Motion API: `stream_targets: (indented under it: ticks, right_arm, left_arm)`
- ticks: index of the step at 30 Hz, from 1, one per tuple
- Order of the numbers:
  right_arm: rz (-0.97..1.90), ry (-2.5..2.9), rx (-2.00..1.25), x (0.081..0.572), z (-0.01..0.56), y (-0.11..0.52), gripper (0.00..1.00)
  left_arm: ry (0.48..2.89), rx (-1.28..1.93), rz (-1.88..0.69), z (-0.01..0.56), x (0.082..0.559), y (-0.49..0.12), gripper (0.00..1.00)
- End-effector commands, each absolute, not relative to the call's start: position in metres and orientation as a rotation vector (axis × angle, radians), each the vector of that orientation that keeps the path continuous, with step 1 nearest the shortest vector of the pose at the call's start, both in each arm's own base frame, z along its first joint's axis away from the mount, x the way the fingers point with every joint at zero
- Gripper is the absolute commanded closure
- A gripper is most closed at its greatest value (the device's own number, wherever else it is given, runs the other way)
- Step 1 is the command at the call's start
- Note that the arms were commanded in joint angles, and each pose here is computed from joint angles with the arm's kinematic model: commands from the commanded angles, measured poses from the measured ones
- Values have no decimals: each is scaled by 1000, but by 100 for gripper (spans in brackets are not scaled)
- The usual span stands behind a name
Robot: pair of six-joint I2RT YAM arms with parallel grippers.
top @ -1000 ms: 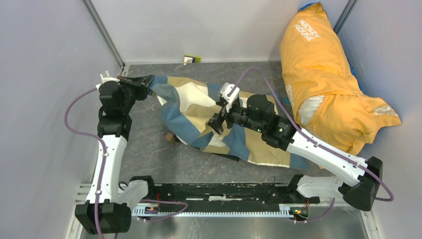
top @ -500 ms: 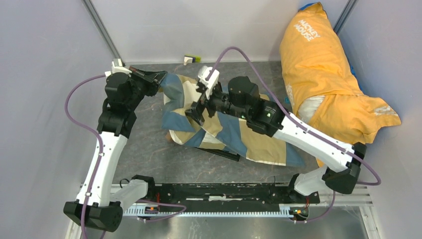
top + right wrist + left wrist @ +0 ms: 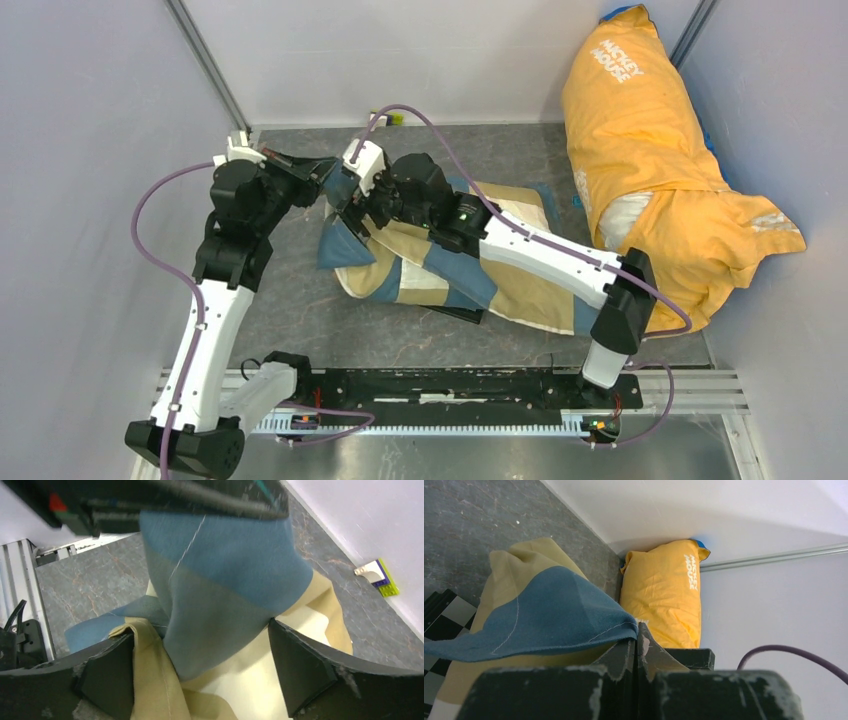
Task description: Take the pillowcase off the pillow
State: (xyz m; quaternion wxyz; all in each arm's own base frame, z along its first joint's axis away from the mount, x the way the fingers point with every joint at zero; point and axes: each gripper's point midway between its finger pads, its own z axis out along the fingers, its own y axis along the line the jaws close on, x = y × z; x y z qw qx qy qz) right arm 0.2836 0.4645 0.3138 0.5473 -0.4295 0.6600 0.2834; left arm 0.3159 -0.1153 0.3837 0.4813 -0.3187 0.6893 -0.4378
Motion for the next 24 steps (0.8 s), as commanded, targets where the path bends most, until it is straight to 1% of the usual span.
stream_targets:
  ticks: [1,4,5,6,7,8,9,11,12,13,16,19,20,24]
  right_arm:
    - [760,1365,-943,287,373,487,19]
    - [798,1351,-908,286,370,488,64]
    - [795,1350,-880,287,371,485,78]
    - [789,1353,-853,288,372,480,94]
    - [776,1347,-825,290,375,475,100]
    - [774,1357,-776,292,378,468,100]
    - [765,1361,-737,295,382,459,100]
    - [755,1394,-648,307,387,443,100]
    - [755,1418,-612,316,387,435,100]
    - [772,1451,-568,324,384,428,100]
    - [860,1529,-423,354,371,398,100]
    - [967,1572,-286,377,345,361,100]
    - [1009,1588,-244,380,335,352,100]
    - [1082,1648,-147,390,286,317,100]
  left_arm:
    - [1623,-697,-1166,404,302,-125,98]
    - [1635,-692,-1172,399,300,-127,98]
    - [1638,-690,-1168,397,300,-126,96]
    - [1640,-690,-1161,396,300,-126,94]
    - [1644,-695,-1143,393,301,-124,87]
    - [1643,-703,-1117,392,302,-120,79]
    - [1643,-710,-1094,390,302,-117,73]
    - [1642,-724,-1034,385,303,-109,59]
    - [1643,-738,-1001,382,303,-104,50]
    - [1646,-752,-964,378,302,-99,40]
    - [1653,-797,-830,364,298,-79,14]
    - [1653,-825,-697,349,290,-59,2]
    - [1650,-825,-667,345,288,-55,1]
    - [1689,-794,-626,319,286,-54,0]
